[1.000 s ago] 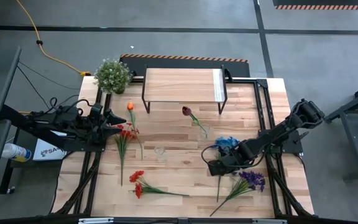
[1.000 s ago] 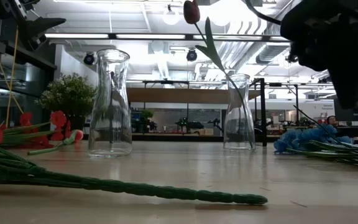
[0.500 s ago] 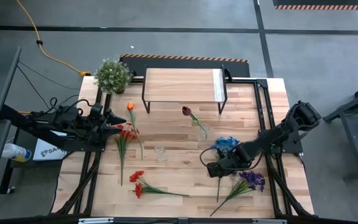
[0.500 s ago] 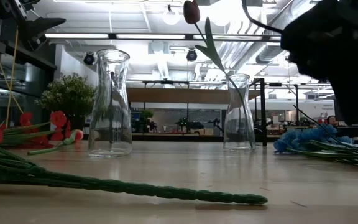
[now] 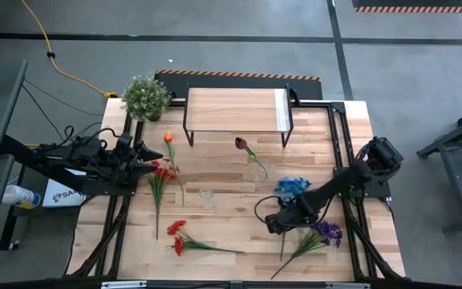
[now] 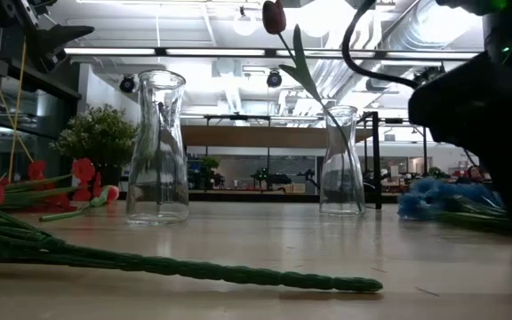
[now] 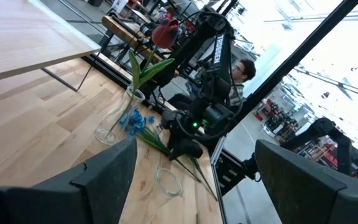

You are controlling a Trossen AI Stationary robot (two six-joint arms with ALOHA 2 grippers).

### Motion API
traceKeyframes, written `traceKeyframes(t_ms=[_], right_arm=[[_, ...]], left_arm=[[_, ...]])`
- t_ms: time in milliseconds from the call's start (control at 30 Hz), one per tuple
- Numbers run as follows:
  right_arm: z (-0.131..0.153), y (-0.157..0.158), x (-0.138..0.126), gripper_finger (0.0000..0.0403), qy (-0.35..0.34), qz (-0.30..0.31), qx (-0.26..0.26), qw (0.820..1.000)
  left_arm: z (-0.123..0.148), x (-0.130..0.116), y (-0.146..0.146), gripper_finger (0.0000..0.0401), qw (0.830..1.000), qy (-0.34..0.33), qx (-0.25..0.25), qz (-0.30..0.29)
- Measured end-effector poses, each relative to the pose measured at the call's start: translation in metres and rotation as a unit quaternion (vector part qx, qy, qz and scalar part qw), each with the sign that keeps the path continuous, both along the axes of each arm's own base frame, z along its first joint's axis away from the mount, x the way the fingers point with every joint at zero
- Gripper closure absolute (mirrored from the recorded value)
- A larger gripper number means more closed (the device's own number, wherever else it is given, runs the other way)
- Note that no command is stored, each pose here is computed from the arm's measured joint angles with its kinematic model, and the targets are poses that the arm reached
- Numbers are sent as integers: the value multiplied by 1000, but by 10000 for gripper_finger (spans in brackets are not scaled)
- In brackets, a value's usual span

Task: Pick and place flowers into a vace then onto a shelf
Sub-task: Put the blue flower into the right transparent vase

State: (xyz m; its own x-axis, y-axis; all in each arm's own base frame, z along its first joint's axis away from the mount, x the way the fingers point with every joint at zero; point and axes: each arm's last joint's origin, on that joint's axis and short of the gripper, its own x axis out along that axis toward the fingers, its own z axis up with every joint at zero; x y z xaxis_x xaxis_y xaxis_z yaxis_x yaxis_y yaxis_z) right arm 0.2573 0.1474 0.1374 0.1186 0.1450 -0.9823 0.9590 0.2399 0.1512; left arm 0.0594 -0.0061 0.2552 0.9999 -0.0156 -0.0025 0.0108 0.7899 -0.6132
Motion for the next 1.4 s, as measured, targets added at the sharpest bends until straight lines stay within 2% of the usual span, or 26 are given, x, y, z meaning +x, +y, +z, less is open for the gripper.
traceKeyframes(t_ms=[500,633,1000,1067,1233,1400], right_arm=[[-4,3,-2,215,15,0,7,1000],[-4,3,-3,245,19,1,7,1000],[-5,3,-3,385,20,4,9,1000],[-5,3,-3,392,20,3,9,1000],[-5,4,-2,375,20,-5,12,1000],[-5,4,-1,393,13,-4,14,1000]], left_arm=[[0,0,0,43,1000,0,0,1],[0,0,0,43,1000,0,0,1],[0,0,0,43,1000,0,0,1],[0,0,0,43,1000,0,0,1],[0,0,0,43,1000,0,0,1],[0,0,0,43,1000,0,0,1]])
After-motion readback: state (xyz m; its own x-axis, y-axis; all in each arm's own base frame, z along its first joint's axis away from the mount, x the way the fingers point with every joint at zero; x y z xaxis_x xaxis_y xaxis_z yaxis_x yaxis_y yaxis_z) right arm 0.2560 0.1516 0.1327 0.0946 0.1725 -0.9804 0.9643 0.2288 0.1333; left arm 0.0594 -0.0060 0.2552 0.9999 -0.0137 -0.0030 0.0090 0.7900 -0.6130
